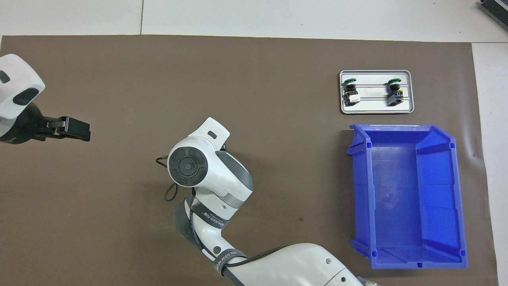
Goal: Place and press button with both arms
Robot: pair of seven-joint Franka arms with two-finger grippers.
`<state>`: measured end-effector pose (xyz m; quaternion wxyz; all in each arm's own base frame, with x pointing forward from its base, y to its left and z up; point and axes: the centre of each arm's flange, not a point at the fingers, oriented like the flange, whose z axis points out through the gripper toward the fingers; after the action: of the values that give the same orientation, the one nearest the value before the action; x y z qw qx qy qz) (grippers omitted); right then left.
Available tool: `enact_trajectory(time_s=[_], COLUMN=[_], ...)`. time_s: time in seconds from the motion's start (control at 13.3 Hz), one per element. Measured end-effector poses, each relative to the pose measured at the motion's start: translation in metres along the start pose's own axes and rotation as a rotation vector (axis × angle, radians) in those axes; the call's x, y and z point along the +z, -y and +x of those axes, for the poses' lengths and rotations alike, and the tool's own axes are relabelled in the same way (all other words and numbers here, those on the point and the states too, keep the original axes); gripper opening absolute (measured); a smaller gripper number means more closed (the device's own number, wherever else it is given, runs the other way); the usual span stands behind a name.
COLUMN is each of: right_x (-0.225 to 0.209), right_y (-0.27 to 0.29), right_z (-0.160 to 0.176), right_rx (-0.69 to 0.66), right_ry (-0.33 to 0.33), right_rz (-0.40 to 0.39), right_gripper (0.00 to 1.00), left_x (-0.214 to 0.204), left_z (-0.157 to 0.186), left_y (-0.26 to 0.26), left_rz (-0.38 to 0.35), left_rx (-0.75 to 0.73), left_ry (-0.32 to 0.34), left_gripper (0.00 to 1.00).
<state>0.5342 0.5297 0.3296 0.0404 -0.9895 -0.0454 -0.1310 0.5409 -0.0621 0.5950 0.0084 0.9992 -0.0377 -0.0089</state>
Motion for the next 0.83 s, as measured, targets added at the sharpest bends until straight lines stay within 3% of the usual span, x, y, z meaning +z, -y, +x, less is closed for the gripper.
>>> enact_trajectory(time_s=[0.08,0.23,0.6,0.83], right_x=[0.001,0.001,-0.018,-0.098], right_y=[0.000,0.001,0.004,-0.044], right_z=[-0.001,-0.002,-0.001,0.038], right_rx=[-0.001,-0.003,-0.006,0.055], right_ry=[0.001,0.003,0.009,0.007], right_rz=[-0.001,-0.003,-0.011,-0.046], right_gripper=[0.63,0.36,0.35,0.35], left_x=[0.000,0.000,0.000,0.000], left_z=[0.000,0.000,0.000,0.000], left_y=[0.000,0.000,0.000,0.000], left_rz=[0.000,0.000,0.000,0.000], left_rx=[0.000,0.000,0.000,0.000], left_ry=[0.000,0.000,0.000,0.000], left_gripper=[1.00,1.00,1.00,1.00])
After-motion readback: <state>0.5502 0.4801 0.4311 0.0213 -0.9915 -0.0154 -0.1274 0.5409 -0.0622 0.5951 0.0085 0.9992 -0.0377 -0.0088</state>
